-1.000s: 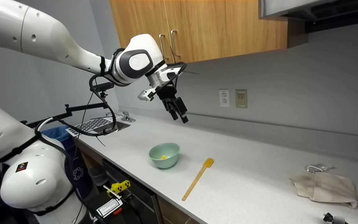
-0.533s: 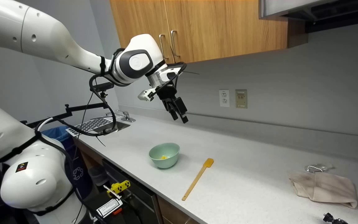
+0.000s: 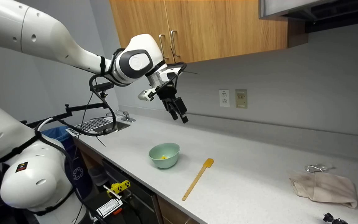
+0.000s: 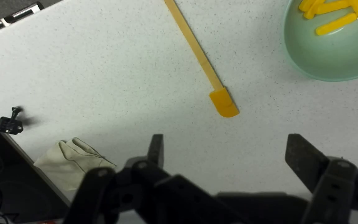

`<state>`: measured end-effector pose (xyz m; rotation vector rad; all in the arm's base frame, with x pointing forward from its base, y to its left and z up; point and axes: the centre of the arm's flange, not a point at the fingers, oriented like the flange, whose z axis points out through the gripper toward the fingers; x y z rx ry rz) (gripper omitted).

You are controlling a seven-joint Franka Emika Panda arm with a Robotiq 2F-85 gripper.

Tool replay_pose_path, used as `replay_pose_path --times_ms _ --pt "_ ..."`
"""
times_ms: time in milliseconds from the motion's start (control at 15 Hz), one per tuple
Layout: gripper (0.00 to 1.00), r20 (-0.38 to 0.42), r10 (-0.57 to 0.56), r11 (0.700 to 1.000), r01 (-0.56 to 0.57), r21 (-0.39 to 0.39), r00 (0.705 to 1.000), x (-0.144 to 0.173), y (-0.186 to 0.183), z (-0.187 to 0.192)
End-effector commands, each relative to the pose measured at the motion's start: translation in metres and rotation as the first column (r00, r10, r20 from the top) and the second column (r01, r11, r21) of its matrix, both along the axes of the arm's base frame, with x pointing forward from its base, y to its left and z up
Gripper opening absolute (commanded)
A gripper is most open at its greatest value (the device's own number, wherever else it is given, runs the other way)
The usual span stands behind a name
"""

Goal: Use the spatula to stir the contents in the bowl

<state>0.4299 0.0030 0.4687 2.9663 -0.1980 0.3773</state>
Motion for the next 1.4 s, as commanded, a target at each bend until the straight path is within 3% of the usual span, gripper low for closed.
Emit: replay_pose_path --times_ms 0,1333 --pt "1.00 0.000 0.000 1.000 0.000 0.000 1.000 0.0000 0.0000 0.0000" --pt "1.00 -0.019 0.009 1.000 -0.008 0.002 1.000 -0.0020 0.0000 -0.0039"
